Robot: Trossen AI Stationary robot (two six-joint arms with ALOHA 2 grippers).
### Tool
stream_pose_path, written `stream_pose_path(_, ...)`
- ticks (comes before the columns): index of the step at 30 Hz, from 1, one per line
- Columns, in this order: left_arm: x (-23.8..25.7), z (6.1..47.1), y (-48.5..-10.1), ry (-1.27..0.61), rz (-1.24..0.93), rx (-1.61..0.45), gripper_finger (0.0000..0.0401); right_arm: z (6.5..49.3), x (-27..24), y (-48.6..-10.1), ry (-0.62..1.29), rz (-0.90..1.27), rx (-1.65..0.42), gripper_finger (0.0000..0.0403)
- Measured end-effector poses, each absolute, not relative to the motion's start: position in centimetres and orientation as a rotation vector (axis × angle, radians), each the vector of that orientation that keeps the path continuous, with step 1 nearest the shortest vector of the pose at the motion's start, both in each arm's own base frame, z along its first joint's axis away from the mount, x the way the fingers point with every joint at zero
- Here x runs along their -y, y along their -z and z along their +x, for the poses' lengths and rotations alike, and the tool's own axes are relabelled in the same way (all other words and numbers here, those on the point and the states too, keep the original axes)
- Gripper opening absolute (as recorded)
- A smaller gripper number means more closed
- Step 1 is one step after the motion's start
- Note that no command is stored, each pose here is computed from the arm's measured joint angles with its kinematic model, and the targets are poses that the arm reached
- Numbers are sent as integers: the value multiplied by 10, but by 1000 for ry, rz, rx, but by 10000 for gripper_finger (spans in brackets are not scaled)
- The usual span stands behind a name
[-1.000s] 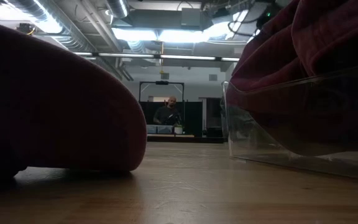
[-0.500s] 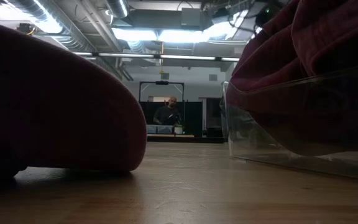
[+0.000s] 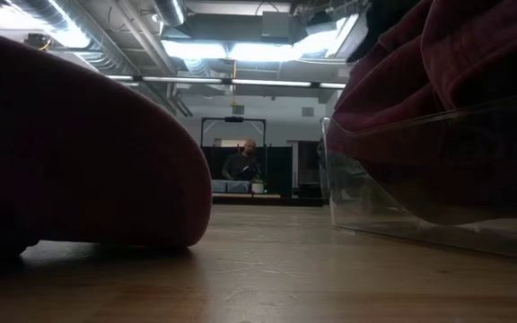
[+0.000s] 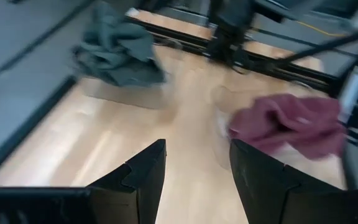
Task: Pick & Place hat
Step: Put the red cap into the bottom transparent bin
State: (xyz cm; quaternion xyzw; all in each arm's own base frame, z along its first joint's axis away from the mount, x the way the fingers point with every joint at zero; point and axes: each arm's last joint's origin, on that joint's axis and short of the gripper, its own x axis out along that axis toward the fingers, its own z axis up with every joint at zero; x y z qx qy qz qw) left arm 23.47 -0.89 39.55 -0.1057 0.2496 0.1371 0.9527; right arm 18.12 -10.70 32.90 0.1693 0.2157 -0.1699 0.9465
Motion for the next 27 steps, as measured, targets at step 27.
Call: stream_pose_path(27, 170, 252, -314, 594, -425, -1212, 173, 185, 46, -367, 33, 143, -362, 172)
